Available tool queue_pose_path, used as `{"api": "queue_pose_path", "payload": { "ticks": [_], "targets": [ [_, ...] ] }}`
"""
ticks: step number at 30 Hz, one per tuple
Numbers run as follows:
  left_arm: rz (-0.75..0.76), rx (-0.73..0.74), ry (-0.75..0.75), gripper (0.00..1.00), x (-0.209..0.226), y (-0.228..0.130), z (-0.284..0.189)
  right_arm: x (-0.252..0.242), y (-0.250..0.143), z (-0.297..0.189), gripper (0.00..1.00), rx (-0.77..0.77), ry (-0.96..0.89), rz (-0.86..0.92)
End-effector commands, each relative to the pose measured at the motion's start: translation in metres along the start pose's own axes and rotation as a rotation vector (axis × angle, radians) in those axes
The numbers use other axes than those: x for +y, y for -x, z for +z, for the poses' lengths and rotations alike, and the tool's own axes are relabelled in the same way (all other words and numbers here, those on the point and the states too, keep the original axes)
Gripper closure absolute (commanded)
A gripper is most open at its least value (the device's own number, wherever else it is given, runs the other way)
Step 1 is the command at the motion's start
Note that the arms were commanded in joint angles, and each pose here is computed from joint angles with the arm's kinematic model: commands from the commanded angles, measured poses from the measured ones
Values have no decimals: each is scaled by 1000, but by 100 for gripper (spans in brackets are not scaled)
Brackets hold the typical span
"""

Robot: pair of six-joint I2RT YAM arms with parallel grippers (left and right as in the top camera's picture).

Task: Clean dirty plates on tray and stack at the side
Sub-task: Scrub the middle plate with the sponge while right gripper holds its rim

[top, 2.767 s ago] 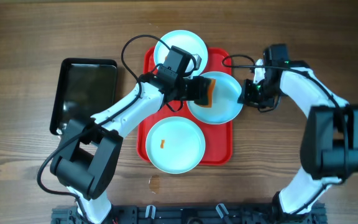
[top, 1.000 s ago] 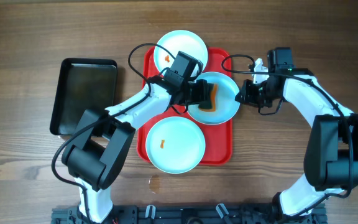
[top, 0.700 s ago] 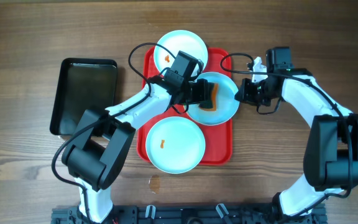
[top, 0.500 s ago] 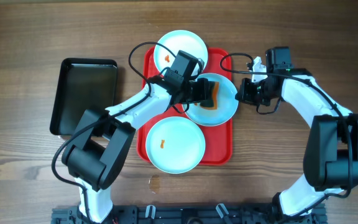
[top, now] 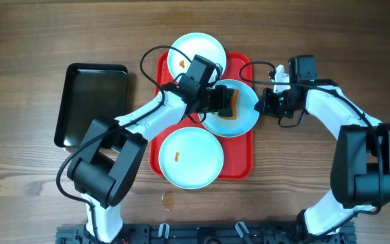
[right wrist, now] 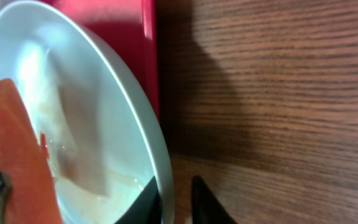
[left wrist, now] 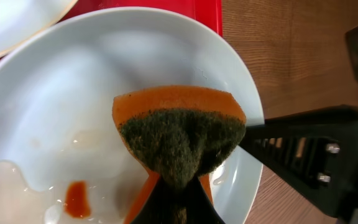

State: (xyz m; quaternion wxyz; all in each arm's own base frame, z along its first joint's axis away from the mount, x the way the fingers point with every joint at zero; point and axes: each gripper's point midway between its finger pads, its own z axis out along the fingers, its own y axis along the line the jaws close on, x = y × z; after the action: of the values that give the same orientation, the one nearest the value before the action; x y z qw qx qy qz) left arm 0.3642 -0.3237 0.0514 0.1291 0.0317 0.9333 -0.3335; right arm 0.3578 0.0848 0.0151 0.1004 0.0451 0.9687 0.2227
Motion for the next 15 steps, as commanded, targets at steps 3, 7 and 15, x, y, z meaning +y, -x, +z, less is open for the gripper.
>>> {"api": "queue_pose_path", "payload": {
  "ticks": [3,7,15],
  "targets": [
    [-6,0,-23,96,-6,4,-1,5,-2,0,94,-9,24,8],
    [-4,0,-24,96,-6,3,-1,5,-1,0,95,-13,24,14],
    [20,-23,37,96,-1,1,6,6,0,-1,95,-16,25,33]
  ]
}}
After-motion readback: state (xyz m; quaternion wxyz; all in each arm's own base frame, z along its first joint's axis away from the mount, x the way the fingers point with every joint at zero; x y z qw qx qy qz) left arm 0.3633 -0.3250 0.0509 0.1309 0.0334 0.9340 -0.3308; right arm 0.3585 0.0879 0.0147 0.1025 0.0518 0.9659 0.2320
